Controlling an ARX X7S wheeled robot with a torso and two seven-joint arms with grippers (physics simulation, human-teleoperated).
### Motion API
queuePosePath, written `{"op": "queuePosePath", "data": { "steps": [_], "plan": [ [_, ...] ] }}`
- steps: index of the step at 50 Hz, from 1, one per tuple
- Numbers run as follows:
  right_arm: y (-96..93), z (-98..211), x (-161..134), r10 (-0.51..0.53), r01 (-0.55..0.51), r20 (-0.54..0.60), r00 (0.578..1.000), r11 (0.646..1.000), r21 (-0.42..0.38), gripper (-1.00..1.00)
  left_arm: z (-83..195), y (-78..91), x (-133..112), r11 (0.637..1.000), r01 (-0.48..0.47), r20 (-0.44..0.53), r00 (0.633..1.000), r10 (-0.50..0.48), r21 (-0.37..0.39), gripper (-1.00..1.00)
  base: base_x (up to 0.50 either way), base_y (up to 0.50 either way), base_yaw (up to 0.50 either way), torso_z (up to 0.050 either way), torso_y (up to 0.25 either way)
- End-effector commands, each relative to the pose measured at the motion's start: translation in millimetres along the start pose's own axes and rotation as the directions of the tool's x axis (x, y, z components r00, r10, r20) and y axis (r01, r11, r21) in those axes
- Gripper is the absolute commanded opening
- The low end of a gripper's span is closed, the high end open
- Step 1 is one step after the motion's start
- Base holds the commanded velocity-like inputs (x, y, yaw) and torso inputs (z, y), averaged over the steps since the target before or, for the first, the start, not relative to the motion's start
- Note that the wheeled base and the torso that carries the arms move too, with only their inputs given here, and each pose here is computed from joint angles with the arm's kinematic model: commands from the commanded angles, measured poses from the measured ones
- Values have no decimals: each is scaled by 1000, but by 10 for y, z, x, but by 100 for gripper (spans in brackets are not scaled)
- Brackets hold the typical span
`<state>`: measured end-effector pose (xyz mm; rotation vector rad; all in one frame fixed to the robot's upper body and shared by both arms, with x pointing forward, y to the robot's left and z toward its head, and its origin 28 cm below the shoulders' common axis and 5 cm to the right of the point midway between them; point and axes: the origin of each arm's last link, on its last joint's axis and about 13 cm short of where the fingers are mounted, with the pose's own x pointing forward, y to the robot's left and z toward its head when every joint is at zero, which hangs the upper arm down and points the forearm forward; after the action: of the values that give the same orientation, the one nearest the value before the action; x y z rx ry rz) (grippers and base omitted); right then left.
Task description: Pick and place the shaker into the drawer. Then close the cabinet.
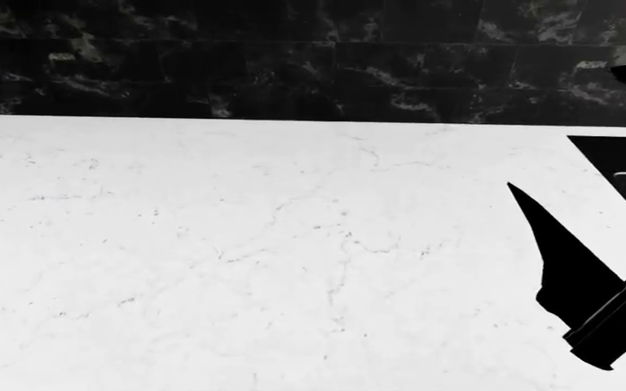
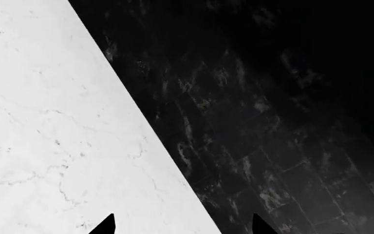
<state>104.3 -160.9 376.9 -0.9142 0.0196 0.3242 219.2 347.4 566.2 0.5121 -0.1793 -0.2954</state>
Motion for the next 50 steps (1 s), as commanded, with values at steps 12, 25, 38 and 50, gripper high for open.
{"op": "queuePosePath", "data": {
  "steps": [12,25,38,50],
  "plan": [
    [360,-169,-123,-42,36,64,997,996,86,100,983,-1436,1455,771,-429,570,519,637,-470,100,0,0,0,5,0],
    [439,-175,-169,-44,37,67,997,994,102,100,-14,-1147,1823,405,-913,318,371,872,-44,100,0,0,0,6,-2],
    [475,-156,-145,-34,27,75,997,994,104,100,-88,-1094,1813,360,-933,318,344,883,10,100,0,0,0,8,0],
    [504,-159,-116,-35,25,85,996,994,109,100,-248,-741,1663,255,-966,297,232,926,-41,100,0,0,0,4,0]
  ]
}}
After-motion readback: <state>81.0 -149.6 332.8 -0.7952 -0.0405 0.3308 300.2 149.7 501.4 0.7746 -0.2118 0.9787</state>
